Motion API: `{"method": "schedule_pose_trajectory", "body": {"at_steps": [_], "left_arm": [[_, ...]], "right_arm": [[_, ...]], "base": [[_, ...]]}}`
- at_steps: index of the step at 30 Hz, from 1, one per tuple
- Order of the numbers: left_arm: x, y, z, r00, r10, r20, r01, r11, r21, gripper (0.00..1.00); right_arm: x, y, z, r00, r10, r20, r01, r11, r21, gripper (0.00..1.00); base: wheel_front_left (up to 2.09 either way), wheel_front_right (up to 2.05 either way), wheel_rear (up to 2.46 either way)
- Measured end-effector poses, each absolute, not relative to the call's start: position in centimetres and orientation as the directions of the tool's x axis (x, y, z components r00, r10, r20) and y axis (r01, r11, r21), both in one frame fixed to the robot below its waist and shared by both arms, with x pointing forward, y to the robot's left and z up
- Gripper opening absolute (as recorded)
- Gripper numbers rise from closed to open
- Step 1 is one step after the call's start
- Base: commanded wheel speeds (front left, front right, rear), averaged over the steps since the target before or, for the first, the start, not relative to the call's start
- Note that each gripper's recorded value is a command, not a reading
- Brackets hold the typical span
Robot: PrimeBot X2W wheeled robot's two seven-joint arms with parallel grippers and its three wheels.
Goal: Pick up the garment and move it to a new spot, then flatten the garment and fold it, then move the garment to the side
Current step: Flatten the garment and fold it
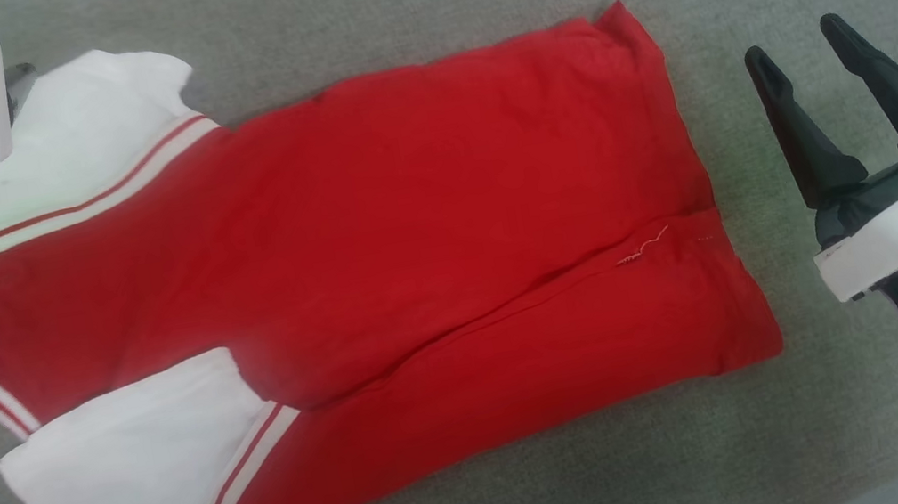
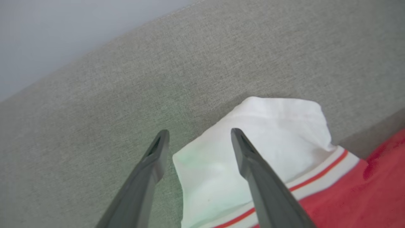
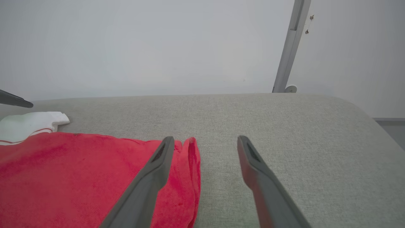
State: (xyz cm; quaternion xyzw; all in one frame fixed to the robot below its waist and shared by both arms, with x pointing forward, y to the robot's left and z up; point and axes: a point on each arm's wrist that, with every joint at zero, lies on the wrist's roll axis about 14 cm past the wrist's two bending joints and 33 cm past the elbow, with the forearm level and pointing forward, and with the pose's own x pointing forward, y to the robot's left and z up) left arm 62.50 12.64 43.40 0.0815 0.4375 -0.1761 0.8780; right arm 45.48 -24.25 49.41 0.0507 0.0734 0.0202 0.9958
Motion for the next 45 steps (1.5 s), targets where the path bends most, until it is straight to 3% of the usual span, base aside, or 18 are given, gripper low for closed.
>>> {"method": "schedule_pose_trajectory", "body": {"at_steps": [10, 15, 17, 18, 19, 24, 36, 45], "left_arm": [[61.7, 12.0, 40.0, 0.409, -0.194, -0.892, 0.343, 0.938, -0.047, 1.0], [61.9, 12.0, 39.3, 0.405, -0.188, -0.895, 0.331, 0.942, -0.048, 1.0], [62.1, 11.9, 38.9, 0.405, -0.191, -0.894, 0.316, 0.947, -0.059, 0.71], [62.0, 11.9, 38.6, 0.399, -0.189, -0.897, 0.312, 0.948, -0.061, 0.3], [62.1, 11.9, 38.5, 0.398, -0.192, -0.897, 0.302, 0.951, -0.07, 0.0], [62.1, 11.7, 38.1, 0.393, -0.207, -0.896, 0.286, 0.954, -0.095, 0.0], [61.8, 11.7, 38.2, 0.402, -0.226, -0.887, 0.293, 0.95, -0.109, 0.0], [62.0, 11.8, 38.1, 0.408, -0.234, -0.882, 0.296, 0.948, -0.115, 0.0]], "right_arm": [[45.7, -24.6, 48.2, 0.984, 0.039, -0.175, -0.02, 0.994, 0.106, 1.0], [46.1, -24.4, 48.0, 0.983, 0.041, -0.179, -0.021, 0.993, 0.115, 1.0], [46.1, -24.3, 47.6, 0.98, 0.042, -0.194, -0.018, 0.992, 0.124, 1.0], [46.1, -24.2, 47.6, 0.979, 0.045, -0.2, -0.02, 0.992, 0.127, 1.0], [46.2, -24.1, 47.5, 0.978, 0.05, -0.204, -0.022, 0.99, 0.137, 1.0], [46.6, -23.1, 47.0, 0.961, 0.093, -0.26, -0.049, 0.984, 0.17, 1.0], [50.6, -21.8, 43.5, 0.833, 0.173, -0.525, -0.107, 0.982, 0.153, 1.0], [51.9, -20.2, 39.6, 0.671, 0.218, -0.708, -0.115, 0.975, 0.192, 1.0]], "base": [[0.0, 0.0, 0.0], [0.0, 0.0, 0.0], [0.0, 0.0, 0.0], [0.0, 0.0, 0.0], [0.0, 0.0, 0.0], [0.0, 0.0, 0.0], [0.0, 0.0, 0.0], [0.0, 0.0, 0.0]]}}
